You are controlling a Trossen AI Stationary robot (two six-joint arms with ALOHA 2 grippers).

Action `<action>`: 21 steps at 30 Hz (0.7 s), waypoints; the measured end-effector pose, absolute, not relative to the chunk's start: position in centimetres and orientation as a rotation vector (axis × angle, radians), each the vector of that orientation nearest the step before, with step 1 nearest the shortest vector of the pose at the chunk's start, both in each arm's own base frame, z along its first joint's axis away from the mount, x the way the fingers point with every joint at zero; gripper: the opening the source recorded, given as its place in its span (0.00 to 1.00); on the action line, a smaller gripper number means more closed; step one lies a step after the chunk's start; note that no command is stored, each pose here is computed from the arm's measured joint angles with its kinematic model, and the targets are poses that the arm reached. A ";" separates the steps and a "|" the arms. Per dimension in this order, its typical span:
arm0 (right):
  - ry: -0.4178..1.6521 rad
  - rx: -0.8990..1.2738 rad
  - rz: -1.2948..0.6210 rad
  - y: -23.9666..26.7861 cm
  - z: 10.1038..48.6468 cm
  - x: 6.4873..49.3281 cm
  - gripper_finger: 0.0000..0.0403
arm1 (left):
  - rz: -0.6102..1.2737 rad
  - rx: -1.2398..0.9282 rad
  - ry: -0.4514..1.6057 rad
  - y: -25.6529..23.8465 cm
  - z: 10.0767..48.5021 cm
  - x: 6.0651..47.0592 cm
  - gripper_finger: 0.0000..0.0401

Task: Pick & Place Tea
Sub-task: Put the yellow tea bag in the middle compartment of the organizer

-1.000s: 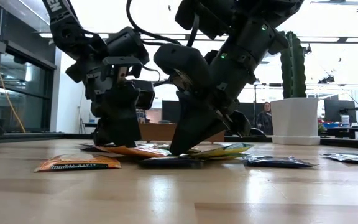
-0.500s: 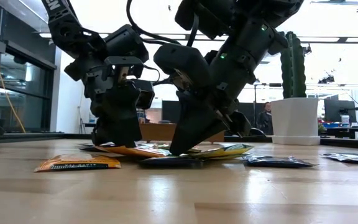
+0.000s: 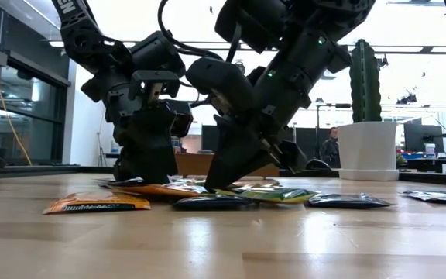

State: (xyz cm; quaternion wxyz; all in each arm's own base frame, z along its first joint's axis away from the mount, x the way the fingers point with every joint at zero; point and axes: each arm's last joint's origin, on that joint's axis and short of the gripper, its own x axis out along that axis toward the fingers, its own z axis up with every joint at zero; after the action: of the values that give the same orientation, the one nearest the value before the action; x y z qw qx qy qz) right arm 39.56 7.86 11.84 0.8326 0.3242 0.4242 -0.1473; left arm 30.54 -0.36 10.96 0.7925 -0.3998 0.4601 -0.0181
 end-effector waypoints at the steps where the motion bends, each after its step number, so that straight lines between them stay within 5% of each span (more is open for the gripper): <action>1: 0.897 0.687 -0.313 7.8 11.9 39.6 0.00 | -0.040 -0.860 0.989 -0.4 11.0 30.5 0.38; 9: 0.874 0.694 -0.312 7.6 12.0 39.8 0.00 | -0.045 -0.859 0.988 -0.4 10.9 30.6 0.36; 18: 0.868 0.695 -0.311 7.6 12.0 39.8 0.00 | -0.049 -0.825 0.985 -0.4 10.9 30.6 0.04; 21: 0.867 0.695 -0.311 7.6 12.0 39.8 0.00 | -0.058 -0.810 0.984 -0.4 10.9 30.6 0.03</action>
State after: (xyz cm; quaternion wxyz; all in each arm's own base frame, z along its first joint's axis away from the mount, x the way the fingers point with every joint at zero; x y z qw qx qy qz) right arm 39.83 7.63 12.01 0.8381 0.3284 0.4099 -0.1471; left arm 30.56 -0.39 10.91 0.8034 -0.3780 0.4592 -0.0273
